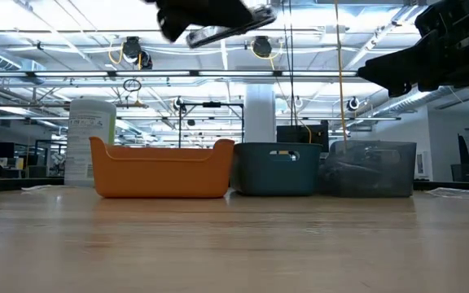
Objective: Pick & Place Travel size toiletries
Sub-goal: Put the nail cutter into the orange bin
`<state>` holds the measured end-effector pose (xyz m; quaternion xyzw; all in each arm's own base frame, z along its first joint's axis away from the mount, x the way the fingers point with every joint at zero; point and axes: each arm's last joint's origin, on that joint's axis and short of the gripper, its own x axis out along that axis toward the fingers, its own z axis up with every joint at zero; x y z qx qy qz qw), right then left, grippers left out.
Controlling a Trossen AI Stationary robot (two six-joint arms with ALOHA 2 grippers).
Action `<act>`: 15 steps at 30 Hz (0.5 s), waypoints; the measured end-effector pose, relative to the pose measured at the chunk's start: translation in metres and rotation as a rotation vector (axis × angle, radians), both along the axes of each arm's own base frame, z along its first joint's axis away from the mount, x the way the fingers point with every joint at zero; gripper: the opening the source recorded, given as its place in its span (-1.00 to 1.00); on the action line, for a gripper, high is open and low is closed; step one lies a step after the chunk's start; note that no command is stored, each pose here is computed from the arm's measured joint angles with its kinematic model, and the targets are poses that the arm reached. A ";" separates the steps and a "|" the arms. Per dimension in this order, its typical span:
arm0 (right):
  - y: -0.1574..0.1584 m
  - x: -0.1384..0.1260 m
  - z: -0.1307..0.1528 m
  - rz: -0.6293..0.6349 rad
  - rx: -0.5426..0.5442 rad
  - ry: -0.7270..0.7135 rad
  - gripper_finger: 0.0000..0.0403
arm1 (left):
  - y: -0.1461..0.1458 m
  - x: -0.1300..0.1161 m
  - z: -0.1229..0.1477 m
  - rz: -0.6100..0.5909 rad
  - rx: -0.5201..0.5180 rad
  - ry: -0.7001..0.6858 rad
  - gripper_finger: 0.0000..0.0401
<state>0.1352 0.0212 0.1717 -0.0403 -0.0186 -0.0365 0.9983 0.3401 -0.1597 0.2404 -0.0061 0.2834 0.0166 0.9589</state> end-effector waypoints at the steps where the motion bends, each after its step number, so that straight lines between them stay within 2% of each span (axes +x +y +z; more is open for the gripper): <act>1: 0.000 0.000 0.000 0.000 0.001 -0.004 -0.23 | 0.005 -0.007 -0.004 0.008 -0.016 -0.032 -0.96; 4: 0.000 0.000 0.000 0.000 0.001 -0.004 -0.23 | 0.022 -0.028 -0.021 0.067 -0.067 -0.131 -0.96; 8: 0.000 0.000 0.000 0.000 0.001 -0.004 -0.23 | 0.054 -0.054 -0.033 0.285 -0.130 -0.251 -0.96; 12: 0.000 0.000 0.000 0.000 0.001 -0.004 -0.23 | 0.085 -0.073 -0.049 0.553 -0.187 -0.270 -0.96; 15: 0.000 0.000 0.000 0.000 0.001 -0.004 -0.23 | 0.101 -0.076 -0.058 0.617 -0.214 -0.255 -0.96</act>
